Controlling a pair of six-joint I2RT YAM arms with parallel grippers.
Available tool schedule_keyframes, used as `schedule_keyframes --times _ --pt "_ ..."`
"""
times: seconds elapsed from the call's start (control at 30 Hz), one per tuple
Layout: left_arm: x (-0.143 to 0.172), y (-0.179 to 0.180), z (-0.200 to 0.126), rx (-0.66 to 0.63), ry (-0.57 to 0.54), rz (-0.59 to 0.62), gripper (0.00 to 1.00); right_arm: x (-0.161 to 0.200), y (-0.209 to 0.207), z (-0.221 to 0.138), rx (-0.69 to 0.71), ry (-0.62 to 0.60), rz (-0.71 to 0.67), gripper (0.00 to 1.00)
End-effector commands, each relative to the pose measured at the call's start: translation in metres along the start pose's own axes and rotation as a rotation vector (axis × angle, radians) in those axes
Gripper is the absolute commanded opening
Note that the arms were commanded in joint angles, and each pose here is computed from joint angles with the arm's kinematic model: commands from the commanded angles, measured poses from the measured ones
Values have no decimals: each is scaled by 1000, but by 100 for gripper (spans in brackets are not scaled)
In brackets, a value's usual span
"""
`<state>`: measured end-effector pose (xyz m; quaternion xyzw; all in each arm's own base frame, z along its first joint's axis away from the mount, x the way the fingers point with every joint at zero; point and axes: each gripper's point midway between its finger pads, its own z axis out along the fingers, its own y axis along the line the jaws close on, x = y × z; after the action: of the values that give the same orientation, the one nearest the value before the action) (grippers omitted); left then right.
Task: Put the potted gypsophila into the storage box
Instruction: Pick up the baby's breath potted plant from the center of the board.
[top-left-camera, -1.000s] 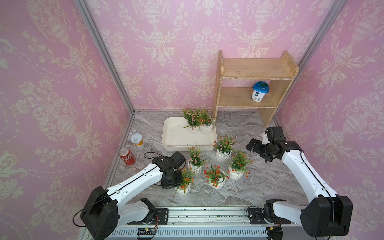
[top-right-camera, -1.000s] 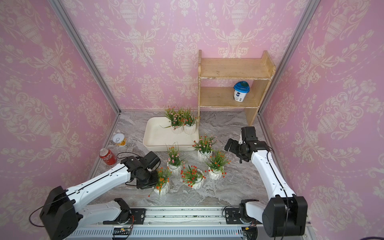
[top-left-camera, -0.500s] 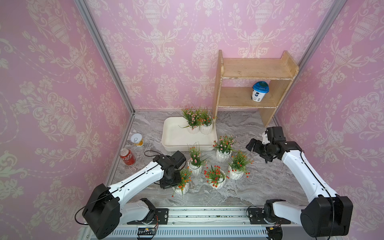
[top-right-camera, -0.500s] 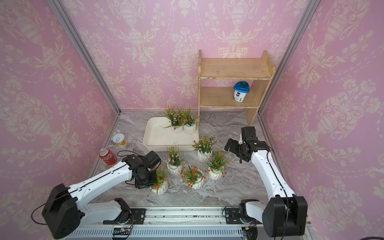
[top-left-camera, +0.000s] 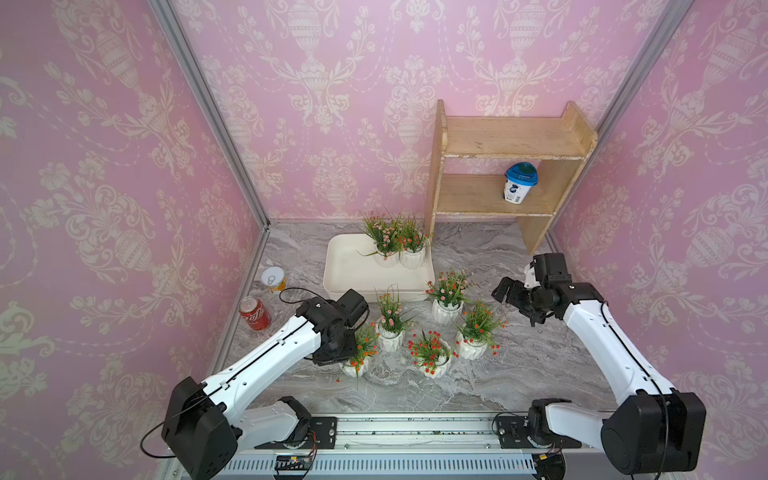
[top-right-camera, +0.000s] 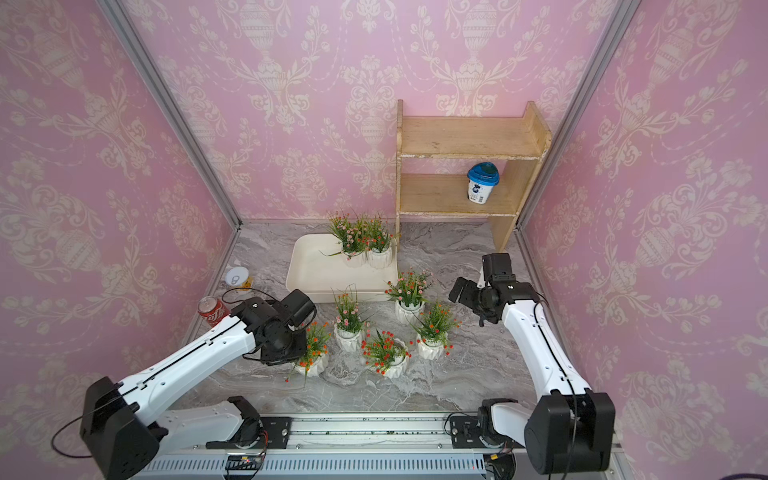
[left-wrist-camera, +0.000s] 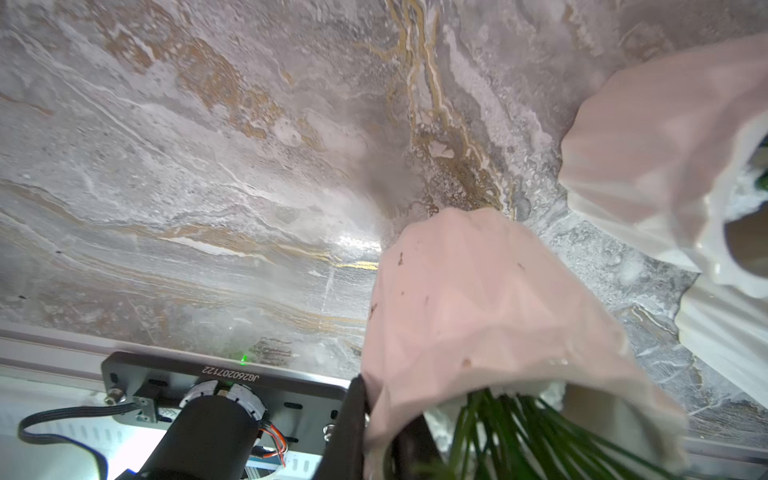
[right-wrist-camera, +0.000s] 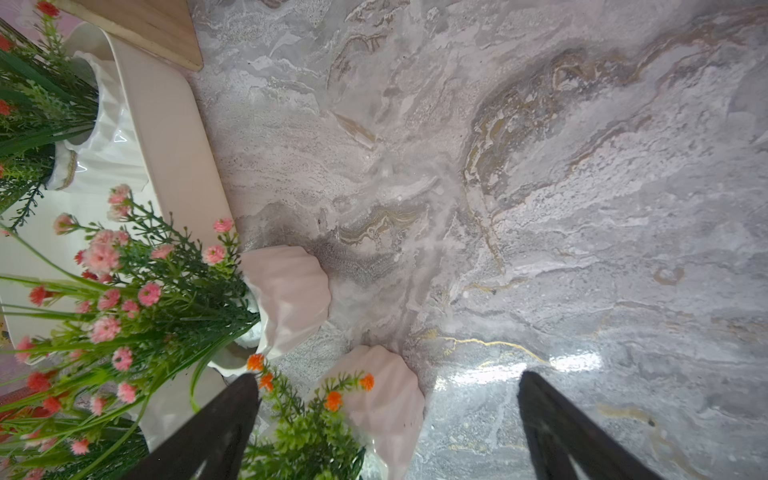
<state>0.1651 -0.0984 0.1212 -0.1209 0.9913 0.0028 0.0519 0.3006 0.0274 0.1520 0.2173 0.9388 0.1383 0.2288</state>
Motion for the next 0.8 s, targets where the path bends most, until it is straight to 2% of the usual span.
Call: schedule_keyframes --times 0.0,0.17,0.33,0.53,0.77 --pt "-21 14 -30 5 -80 23 0 0 -2 -3 0 -11 3 100" --pt "-56 24 -64 -2 -164 24 0 -1 -2 -6 2 -16 0 99" --pt "-100 13 -91 0 -254 39 0 -1 0 -5 -3 -6 -1 100" --pt "-152 -8 -96 57 -289 18 0 -5 0 -8 11 -3 -24 100" --pt "-207 -14 -88 78 -294 -30 0 -9 5 -6 0 12 -36 100"
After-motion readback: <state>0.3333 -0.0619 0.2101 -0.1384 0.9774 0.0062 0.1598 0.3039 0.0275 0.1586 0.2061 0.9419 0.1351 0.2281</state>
